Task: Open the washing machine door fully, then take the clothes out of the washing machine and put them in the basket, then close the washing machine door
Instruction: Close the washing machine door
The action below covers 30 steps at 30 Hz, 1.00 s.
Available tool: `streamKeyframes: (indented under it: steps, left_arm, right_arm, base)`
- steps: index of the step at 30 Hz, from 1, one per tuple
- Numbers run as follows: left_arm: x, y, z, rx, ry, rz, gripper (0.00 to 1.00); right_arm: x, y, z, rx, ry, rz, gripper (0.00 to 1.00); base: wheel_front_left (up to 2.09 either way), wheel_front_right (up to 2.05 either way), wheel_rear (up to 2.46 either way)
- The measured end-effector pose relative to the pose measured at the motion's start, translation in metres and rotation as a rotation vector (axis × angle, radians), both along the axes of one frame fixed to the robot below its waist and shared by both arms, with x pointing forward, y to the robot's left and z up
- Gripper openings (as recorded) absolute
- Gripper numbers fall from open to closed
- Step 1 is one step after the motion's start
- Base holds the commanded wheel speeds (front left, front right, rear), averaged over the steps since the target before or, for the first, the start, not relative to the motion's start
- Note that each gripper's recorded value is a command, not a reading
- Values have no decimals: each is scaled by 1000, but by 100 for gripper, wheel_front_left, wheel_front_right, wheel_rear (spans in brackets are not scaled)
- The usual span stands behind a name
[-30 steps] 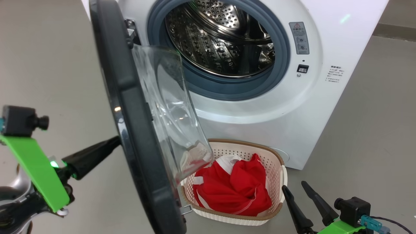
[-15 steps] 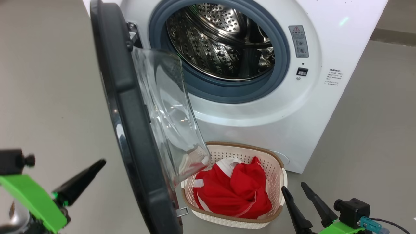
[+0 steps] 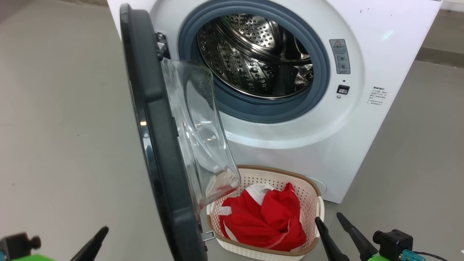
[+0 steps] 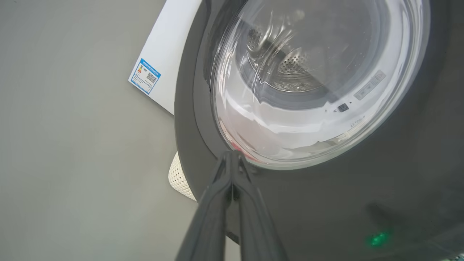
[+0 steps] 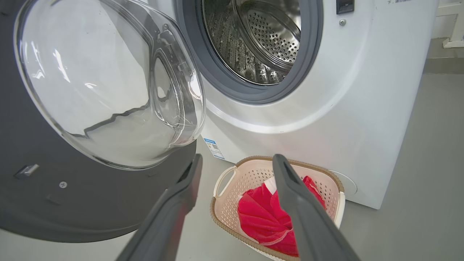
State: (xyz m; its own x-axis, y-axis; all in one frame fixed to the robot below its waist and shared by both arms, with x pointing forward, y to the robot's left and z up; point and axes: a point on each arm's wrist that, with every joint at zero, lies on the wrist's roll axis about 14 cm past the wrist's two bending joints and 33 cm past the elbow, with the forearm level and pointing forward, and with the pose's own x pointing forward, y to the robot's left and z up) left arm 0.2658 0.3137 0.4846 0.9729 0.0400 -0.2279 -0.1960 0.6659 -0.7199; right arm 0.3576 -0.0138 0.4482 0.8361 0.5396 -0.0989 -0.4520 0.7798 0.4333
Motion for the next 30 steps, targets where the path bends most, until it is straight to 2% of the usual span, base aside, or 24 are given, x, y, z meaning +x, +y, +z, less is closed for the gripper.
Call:
streamKeyframes:
  steps: [1, 2, 4, 15, 24, 30]
  left_arm:
    - [-3, 1, -5, -1, 6, 15, 92]
    - [-5, 3, -8, 3, 8, 33, 100]
    - [-11, 7, -17, 40, 22, 59, 100]
    - [-20, -16, -49, 32, 19, 133, 100]
    - [-31, -15, -77, 164, 92, 136, 100]
    - [-17, 1, -55, 331, 27, 165, 100]
  right_arm:
    - [0, 0, 0, -1, 0, 1, 100]
    - [0, 0, 0, -2, -1, 2, 100]
    - [0, 0, 0, -5, -3, 4, 100]
    - [3, -8, -1, -17, -6, -10, 100]
    - [10, -22, 0, -28, -15, -45, 100]
    - [12, -32, 2, -28, -21, -77, 100]
  base:
    - [0, 0, 0]
    - [0, 0, 0]
    - [0, 0, 0]
    - [0, 0, 0]
    - [0, 0, 0]
    - [0, 0, 0]
